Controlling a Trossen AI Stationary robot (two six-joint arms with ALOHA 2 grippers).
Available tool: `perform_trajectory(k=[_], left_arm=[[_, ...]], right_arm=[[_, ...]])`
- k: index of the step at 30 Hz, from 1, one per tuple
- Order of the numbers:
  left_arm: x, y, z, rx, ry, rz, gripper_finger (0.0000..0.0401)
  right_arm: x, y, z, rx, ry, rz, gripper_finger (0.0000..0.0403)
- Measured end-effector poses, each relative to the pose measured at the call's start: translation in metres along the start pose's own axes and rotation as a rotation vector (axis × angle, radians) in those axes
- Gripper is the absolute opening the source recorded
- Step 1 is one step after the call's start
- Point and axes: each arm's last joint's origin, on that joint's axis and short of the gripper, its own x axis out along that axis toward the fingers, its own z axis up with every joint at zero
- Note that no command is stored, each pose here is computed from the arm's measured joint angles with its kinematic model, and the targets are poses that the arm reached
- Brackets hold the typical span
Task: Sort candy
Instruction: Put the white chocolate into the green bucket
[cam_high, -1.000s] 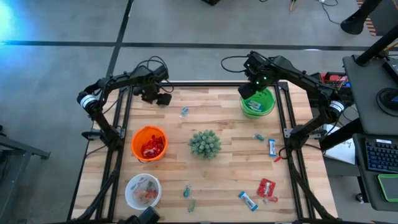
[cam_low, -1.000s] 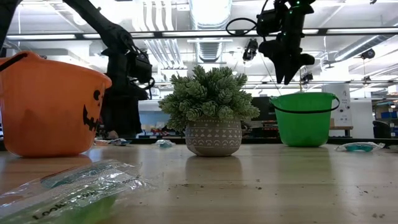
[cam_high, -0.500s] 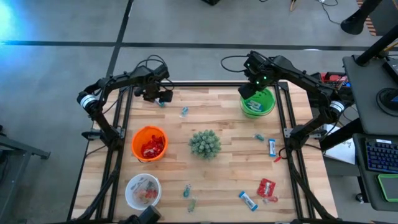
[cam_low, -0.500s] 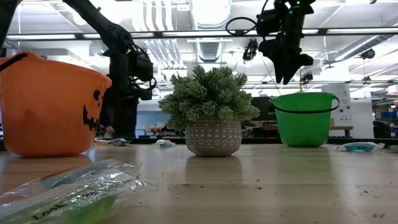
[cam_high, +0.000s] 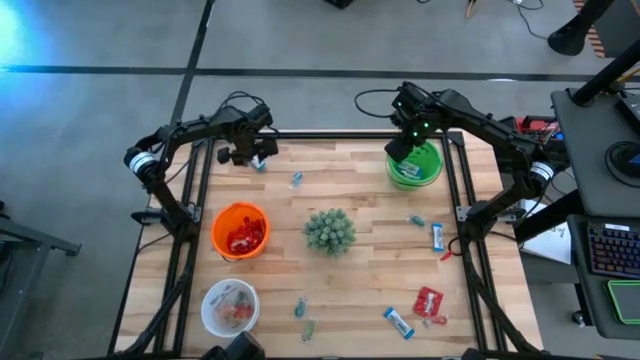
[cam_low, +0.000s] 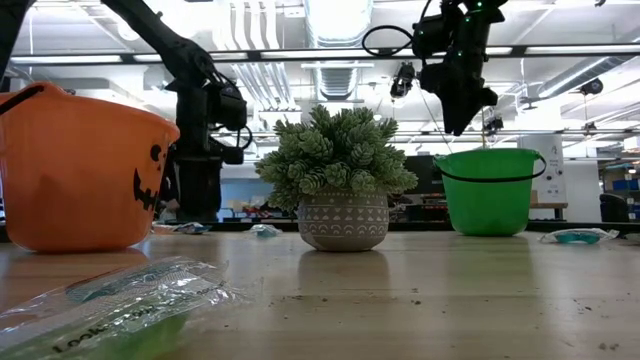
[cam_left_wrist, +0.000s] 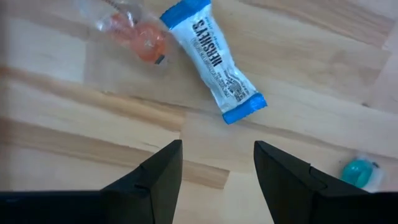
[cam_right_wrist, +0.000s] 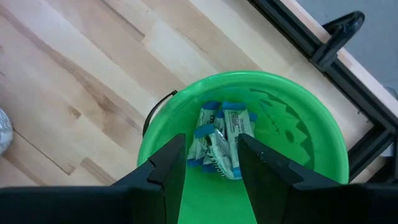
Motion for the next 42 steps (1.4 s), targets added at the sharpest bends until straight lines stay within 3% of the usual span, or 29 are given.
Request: perform_trajectory(k=[7,15,23,33,42], left_arm=[[0.017,-0.002,-0.013,-0.056,0.042,0.04,0.0181],[0.036,-0.009,-0.019,-0.092,0.095,0.05,0.0181],[0.037,-0.025,-0.018,-0.218,0.036,-0.079,0.0181],[0.037,-0.023,-0.018,-0.328,-0.047,-0.03,0.0181],[0.037,-0.022,-0.017,-0.336,-0.1,-0.013,0.0181]], right_arm=[[0.0,0.0,0.0,-0.131,-0.001,0.0,0.0137],[0.0,0.0,0.001,-0.2,-0.01,-0.001,0.0137],[0.0,0.0,0.002,-0.234,-0.019,-0.001,0.0137],[0.0,0.0,0.002,-0.241,-0.018,-0.001,0.0137],[0.0,0.0,0.002,-0.241,-0.017,-0.001,0.0137]])
